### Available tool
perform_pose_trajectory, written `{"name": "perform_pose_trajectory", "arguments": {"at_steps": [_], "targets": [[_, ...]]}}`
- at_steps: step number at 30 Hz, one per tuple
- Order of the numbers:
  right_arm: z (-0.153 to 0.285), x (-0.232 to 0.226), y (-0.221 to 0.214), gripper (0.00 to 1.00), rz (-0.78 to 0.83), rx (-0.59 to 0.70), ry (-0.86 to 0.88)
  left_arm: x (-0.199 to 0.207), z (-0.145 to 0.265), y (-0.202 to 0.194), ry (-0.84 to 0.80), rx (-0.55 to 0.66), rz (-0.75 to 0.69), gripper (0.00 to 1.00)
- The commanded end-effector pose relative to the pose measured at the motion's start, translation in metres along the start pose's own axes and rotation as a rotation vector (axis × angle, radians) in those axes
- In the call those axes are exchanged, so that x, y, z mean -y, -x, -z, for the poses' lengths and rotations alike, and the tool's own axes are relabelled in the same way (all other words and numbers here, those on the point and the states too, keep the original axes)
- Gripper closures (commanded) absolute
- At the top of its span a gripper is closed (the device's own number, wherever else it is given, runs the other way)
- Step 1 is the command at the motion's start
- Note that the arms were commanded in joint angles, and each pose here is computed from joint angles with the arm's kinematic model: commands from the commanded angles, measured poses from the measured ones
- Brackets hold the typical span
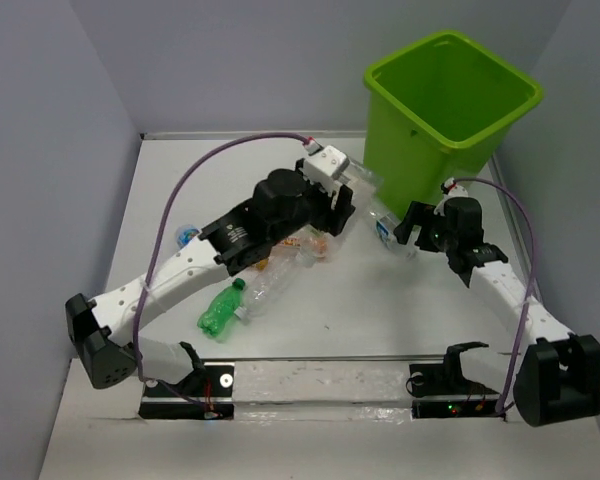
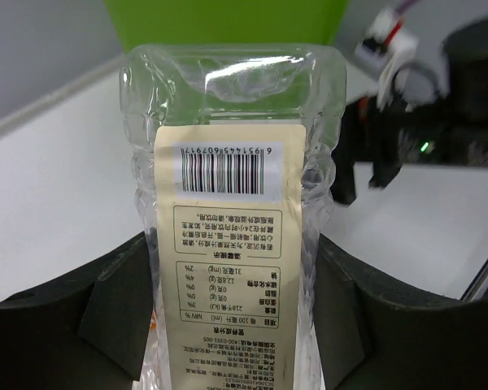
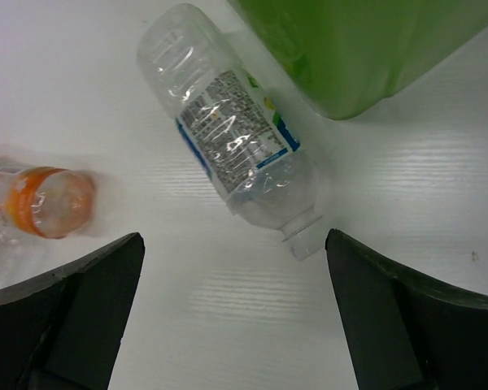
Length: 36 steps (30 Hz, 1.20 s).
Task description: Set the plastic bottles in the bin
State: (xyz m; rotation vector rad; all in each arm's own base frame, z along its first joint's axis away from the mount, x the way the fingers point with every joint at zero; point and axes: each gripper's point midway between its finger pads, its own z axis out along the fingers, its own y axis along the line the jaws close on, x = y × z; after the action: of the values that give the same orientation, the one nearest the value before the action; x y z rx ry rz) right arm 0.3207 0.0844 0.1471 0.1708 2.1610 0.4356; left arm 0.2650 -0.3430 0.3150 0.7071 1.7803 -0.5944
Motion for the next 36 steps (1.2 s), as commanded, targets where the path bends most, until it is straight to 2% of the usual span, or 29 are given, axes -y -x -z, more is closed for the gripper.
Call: {"name": "perform_pose_trajectory", "arguments": {"at_steps": [1,4,8,11,14,20,22,23,25,26,27,28,29,31,32,33,34,35,36], "targets": [[-0.033,0.007,0.016,0.01,0.054,0.064,-0.025,-0.009,0.039,0.103,-0.017,0.319,0.096,0.78],[-0.049,0.013,0.0,0.0,0.056,-0.001,-0.029,-0.021,0.054,0.148,-0.006,0.433,0.128,0.78],[-0.063,0.015,0.001,0.0,0.061,0.0,-0.03,-0.026,0.064,0.202,-0.021,0.558,0.148,0.78],[-0.073,0.017,-0.004,0.0,0.056,-0.017,-0.032,-0.024,0.056,0.222,-0.032,0.594,0.156,0.78],[-0.084,0.013,-0.009,0.0,0.028,-0.028,-0.002,-0.026,0.07,0.268,-0.037,0.718,0.172,0.78],[-0.101,0.005,-0.024,0.01,0.04,-0.067,0.006,-0.026,0.063,0.305,-0.058,0.831,0.223,0.78],[-0.102,0.002,-0.034,0.05,0.031,-0.078,0.002,-0.027,0.068,0.321,-0.068,0.894,0.244,0.78],[-0.102,-0.001,-0.038,0.12,0.03,-0.082,0.006,-0.028,0.058,0.321,-0.064,0.898,0.255,0.78],[-0.102,-0.008,-0.047,0.24,0.026,-0.08,0.0,-0.028,0.062,0.335,-0.079,0.964,0.282,0.78],[-0.099,-0.01,-0.055,0.39,0.033,-0.083,-0.006,-0.03,0.048,0.333,-0.07,0.961,0.295,0.78],[-0.097,-0.012,-0.059,0.48,0.016,-0.083,-0.011,-0.031,0.056,0.346,-0.076,1.009,0.305,0.78],[-0.092,-0.013,-0.065,0.61,0.013,-0.083,-0.007,-0.034,0.04,0.343,-0.06,1.004,0.315,0.78],[-0.089,-0.02,-0.068,0.65,0.017,-0.076,0.007,-0.034,0.048,0.355,-0.064,1.056,0.323,0.78],[-0.081,-0.027,-0.075,0.7,0.012,-0.08,0.027,-0.04,0.042,0.36,-0.04,1.088,0.336,0.78],[-0.077,-0.031,-0.077,0.71,0.014,-0.079,0.039,-0.042,0.019,0.354,-0.028,1.075,0.343,0.78],[-0.069,-0.033,-0.08,0.71,0.013,-0.073,0.05,-0.043,0.014,0.356,-0.025,1.091,0.347,0.78],[-0.063,-0.041,-0.083,0.71,0.012,-0.073,0.072,-0.044,0.026,0.369,-0.032,1.155,0.351,0.78],[-0.058,-0.044,-0.086,0.71,0.011,-0.075,0.085,-0.048,0.001,0.359,-0.011,1.142,0.365,0.78],[-0.052,-0.048,-0.09,0.71,0.012,-0.084,0.106,-0.049,-0.003,0.361,-0.019,1.162,0.389,0.78]]}}
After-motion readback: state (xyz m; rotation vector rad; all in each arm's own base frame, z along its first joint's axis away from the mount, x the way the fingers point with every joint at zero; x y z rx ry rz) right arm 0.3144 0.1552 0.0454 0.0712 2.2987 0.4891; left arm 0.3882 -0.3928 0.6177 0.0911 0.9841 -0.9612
